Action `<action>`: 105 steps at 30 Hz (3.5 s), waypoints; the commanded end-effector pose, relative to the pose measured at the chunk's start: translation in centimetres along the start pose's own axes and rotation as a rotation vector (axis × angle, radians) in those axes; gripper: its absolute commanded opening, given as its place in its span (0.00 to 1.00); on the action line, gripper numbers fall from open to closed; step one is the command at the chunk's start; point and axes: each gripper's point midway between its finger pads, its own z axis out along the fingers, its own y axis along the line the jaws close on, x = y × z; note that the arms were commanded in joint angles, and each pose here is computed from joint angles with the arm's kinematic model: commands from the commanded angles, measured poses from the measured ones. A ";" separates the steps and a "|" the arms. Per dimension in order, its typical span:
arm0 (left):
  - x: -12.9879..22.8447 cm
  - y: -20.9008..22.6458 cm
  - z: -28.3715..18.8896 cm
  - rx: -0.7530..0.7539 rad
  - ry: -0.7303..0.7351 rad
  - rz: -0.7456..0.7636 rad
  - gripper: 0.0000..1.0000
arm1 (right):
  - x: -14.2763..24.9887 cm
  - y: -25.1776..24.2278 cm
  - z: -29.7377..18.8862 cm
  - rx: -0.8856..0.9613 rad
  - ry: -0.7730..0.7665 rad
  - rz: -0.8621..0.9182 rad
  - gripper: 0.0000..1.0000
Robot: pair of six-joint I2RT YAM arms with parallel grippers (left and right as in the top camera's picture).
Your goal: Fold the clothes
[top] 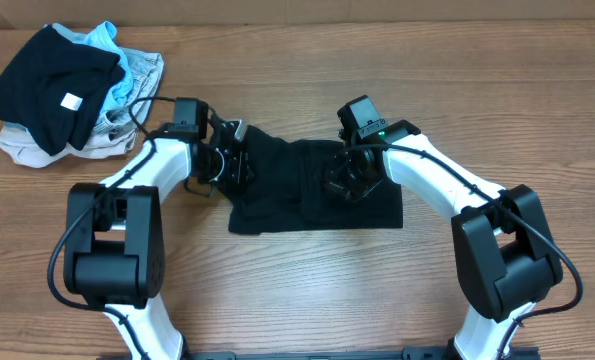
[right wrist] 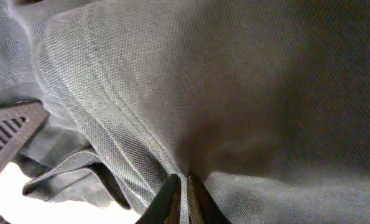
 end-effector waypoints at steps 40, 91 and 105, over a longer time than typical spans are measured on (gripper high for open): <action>1.3 -9.7 -1.3 -0.378 0.305 0.256 0.71 | -5.5 -7.5 -8.8 0.096 -0.186 0.128 0.05; -1.8 -8.8 -8.4 -0.189 0.294 0.069 0.06 | -5.1 0.4 -11.4 -0.231 -0.162 -0.217 0.10; 4.2 -19.1 0.2 0.300 0.374 0.174 0.04 | -9.7 -6.5 -13.6 -0.057 -0.315 -0.011 0.14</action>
